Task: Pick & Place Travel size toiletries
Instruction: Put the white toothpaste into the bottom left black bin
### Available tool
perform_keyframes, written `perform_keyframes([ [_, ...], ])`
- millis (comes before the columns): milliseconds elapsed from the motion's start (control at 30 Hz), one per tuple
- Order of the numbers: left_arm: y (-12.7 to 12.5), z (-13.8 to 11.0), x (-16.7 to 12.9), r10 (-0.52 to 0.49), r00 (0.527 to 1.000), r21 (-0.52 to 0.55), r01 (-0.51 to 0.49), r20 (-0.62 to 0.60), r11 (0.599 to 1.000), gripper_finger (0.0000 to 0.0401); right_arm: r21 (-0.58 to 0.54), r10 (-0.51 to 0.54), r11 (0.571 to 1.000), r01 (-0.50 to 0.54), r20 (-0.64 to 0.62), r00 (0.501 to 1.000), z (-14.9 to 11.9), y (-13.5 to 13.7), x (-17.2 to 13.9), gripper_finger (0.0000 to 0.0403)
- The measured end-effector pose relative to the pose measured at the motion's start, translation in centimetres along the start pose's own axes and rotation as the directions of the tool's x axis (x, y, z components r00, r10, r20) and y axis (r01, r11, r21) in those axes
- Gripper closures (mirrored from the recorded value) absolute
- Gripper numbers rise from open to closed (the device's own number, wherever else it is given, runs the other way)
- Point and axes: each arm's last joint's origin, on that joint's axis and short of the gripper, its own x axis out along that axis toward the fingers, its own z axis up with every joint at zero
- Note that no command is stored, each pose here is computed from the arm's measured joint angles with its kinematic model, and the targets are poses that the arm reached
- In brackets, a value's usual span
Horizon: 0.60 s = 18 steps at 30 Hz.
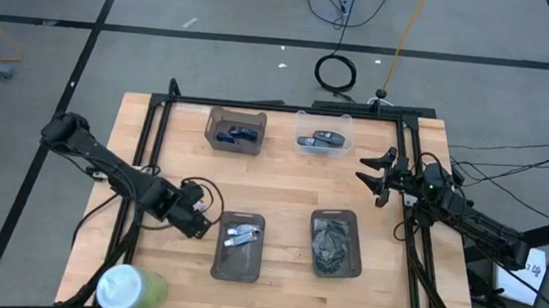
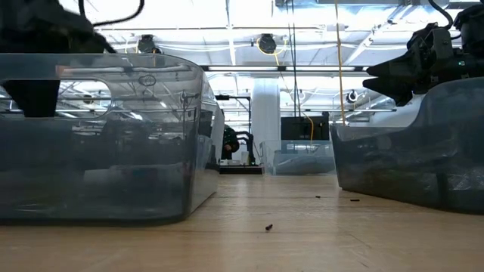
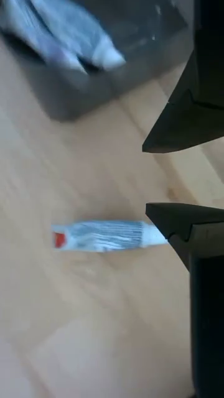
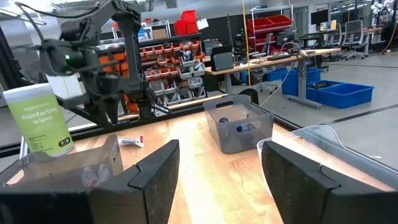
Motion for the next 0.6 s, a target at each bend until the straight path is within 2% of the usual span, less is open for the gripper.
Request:
perform_keyframes([
  [133, -0.1, 0.4, 1.6, 0.094, 0.993, -0.064, -0.099, -0.077, 0.993, 0.0254, 0.0, 0.0, 1.0, 0.0, 0.0, 1.0, 0.0, 0.0, 0.0, 0.0187],
  [300, 0.0, 1.1, 2.9, 0.191, 0.975, -0.092, -0.202, -0.116, 0.975, 0.0224, 0.0, 0.0, 1.0, 0.0, 0.0, 1.0, 0.0, 0.0, 0.0, 0.0184],
  [600, -0.2, 2.1, 5.0, 0.259, 0.951, -0.057, -0.272, -0.166, 0.961, 0.0177, 0.0, 0.0, 1.0, 0.0, 0.001, 1.0, 0.0, 0.0, 0.0, 0.0185],
])
